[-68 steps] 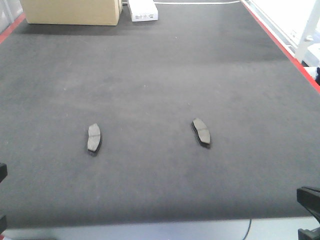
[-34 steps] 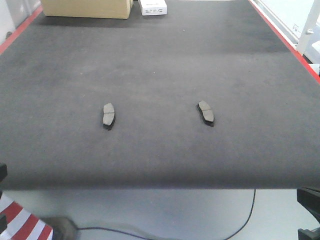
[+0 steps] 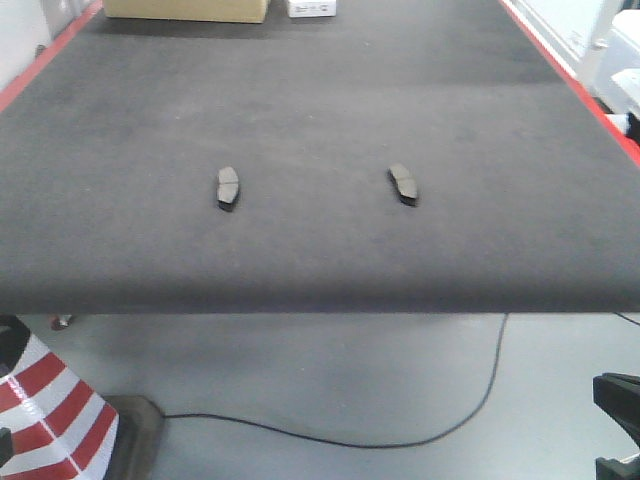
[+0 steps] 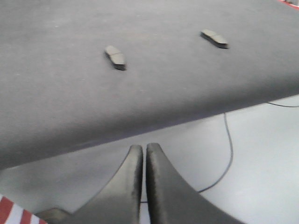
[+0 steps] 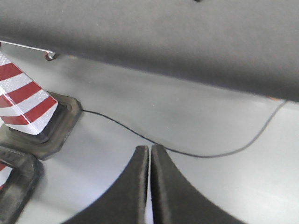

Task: Move and align brake pads A on conveyor
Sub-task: 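Drive the base back from the conveyor and turn away, then drive the base along the aisle beside the yellow floor line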

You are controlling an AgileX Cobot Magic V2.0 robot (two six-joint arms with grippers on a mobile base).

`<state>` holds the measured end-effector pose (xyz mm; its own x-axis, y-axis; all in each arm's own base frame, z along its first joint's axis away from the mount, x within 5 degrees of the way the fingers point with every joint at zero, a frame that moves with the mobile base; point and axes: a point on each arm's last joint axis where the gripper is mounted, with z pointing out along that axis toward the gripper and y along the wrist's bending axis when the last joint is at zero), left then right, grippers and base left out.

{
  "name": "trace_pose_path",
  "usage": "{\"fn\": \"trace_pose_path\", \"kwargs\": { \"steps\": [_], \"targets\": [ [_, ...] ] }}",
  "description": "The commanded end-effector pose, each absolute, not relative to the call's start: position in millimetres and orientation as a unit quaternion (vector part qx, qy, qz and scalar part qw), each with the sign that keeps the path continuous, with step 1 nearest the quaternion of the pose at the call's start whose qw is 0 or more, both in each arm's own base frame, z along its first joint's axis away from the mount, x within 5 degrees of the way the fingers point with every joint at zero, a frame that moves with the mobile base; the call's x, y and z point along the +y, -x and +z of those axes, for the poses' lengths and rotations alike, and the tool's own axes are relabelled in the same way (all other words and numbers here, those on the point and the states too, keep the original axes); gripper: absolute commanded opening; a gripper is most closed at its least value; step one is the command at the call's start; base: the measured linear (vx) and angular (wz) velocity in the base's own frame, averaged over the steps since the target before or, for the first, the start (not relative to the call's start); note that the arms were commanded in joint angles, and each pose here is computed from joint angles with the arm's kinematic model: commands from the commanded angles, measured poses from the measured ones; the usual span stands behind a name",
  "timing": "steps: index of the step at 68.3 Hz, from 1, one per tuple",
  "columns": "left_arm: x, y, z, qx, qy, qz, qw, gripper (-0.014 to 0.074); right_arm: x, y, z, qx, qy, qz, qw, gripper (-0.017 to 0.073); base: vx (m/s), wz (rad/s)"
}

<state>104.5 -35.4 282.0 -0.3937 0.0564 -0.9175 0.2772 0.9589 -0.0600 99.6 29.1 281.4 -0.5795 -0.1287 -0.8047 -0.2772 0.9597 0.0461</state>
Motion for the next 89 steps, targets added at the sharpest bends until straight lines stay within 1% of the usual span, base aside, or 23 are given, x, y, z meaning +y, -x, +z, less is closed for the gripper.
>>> {"fn": "trace_pose_path", "kwargs": {
  "steps": [1, 20, 61, 89],
  "targets": [
    [-37.9, -106.7, 296.3, 0.802, -0.103, -0.116, 0.577, -0.0006, 29.3, -103.4, 293.7, 0.866, 0.114, 0.083, 0.480, -0.0008, -0.20, -0.20],
    [-37.9, -106.7, 296.3, 0.802, -0.103, -0.116, 0.577, -0.0006, 29.3, -103.4, 293.7, 0.866, 0.114, 0.083, 0.480, -0.0008, -0.15, -0.44],
    [-37.9, -106.7, 296.3, 0.802, -0.103, -0.116, 0.577, -0.0006, 29.3, -103.3, 293.7, 0.866, 0.114, 0.083, 0.480, -0.0008, -0.12, -0.72],
    [-37.9, -106.7, 296.3, 0.802, -0.103, -0.116, 0.577, -0.0006, 29.3, -103.3, 293.7, 0.866, 0.114, 0.083, 0.480, -0.0008, -0.04, -0.59]
  ]
}}
